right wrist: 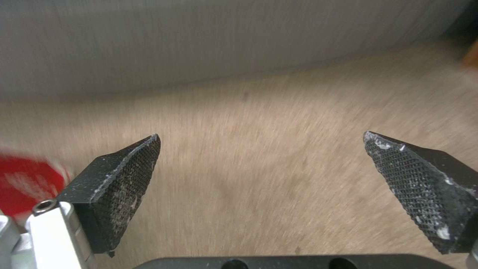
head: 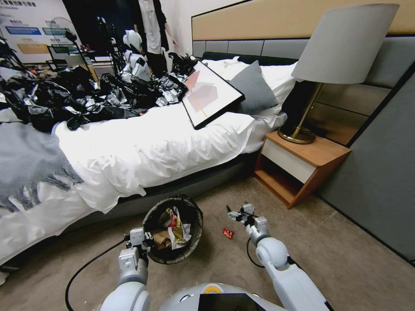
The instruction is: Pick up the trash bin, then pick up the garbage from the floor and place it into the trash bin.
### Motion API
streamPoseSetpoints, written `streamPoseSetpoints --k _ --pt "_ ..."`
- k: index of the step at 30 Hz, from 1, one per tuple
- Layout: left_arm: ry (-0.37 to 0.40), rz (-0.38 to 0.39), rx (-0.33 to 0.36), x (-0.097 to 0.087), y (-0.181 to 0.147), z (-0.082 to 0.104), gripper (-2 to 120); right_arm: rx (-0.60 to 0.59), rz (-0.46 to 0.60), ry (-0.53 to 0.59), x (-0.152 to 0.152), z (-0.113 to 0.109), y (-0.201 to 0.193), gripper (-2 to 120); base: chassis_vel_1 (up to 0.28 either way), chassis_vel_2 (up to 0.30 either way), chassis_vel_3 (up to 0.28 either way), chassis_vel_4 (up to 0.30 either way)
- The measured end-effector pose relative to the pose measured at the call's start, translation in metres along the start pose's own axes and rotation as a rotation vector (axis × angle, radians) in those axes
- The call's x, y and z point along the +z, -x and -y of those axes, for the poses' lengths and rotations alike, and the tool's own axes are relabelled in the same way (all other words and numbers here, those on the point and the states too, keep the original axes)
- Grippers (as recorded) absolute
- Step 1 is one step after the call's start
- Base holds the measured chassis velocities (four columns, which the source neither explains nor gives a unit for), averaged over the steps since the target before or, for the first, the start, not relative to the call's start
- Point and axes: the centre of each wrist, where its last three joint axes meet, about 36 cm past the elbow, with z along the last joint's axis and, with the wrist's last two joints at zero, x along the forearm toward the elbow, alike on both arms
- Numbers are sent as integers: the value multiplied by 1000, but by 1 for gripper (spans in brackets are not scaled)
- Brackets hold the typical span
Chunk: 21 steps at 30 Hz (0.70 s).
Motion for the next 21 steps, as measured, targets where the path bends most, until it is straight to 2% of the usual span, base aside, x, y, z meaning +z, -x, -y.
streamPoseSetpoints --k 11,13,21 --pt "1 0 -3 2 1 2 0 -63 -138 -28 32 7 19 100 0 0 0 0" --pt "2 0 0 2 2 3 0 -70 -176 -46 47 10 22 100 0 0 0 0" --pt "4 1 -3 3 1 2 0 -65 -213 -68 74 15 36 100 0 0 0 0"
